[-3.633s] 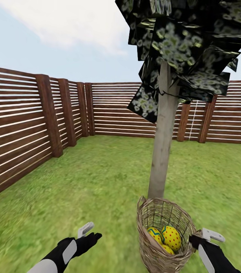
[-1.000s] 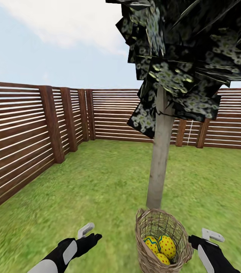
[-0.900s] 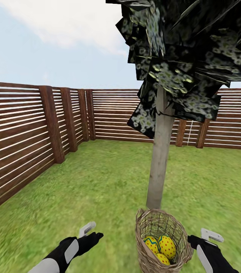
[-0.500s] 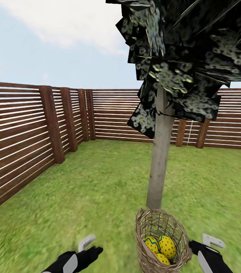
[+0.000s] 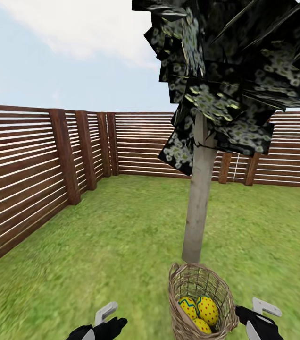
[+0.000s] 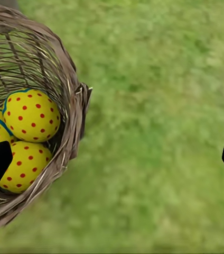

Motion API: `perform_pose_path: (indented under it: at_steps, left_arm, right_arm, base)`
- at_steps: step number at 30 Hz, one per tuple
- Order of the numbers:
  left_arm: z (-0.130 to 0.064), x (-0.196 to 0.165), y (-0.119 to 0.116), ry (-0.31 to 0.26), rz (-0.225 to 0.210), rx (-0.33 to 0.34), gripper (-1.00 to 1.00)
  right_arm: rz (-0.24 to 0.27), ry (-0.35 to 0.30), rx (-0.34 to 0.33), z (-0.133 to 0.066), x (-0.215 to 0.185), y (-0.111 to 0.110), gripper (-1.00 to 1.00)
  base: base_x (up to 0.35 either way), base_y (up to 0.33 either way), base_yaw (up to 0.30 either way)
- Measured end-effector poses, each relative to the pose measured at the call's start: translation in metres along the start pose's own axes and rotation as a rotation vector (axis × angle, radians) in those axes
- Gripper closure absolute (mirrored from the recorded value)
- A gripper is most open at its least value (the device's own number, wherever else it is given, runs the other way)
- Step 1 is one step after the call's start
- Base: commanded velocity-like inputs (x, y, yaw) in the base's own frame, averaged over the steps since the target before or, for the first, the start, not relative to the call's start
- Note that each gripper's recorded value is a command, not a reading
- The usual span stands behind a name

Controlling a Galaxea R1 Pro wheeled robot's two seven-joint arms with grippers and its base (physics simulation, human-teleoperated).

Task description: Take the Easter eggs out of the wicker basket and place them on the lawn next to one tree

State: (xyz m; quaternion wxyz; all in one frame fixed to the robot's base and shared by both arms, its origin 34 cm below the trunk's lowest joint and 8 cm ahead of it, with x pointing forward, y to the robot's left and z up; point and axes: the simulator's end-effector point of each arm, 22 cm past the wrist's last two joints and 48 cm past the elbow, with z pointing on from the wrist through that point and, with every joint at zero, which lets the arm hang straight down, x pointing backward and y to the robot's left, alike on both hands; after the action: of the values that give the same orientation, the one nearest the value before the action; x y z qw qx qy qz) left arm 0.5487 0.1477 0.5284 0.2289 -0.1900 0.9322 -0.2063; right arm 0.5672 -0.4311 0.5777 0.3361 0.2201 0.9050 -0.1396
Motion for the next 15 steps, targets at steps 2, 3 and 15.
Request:
perform_pose_path:
  at_steps: [2,3,15]
  left_arm:
    - [-0.003,-0.001,-0.002,0.000,0.000,0.000,-1.00]
    - [-0.004,-0.002,-0.003,0.000,0.000,0.000,-1.00]
    - [-0.020,-0.005,-0.012,0.012,-0.001,-0.003,-1.00]
  right_arm:
    - [0.000,0.000,0.000,-0.002,-0.003,0.000,-1.00]
    - [0.000,0.000,0.000,-0.004,-0.004,0.000,-1.00]
    - [0.000,-0.001,0.000,-0.019,-0.020,-0.002,-1.00]
  base:
    - [0.000,0.000,0.000]
    - [0.000,0.000,0.000]
    - [0.000,0.000,0.000]
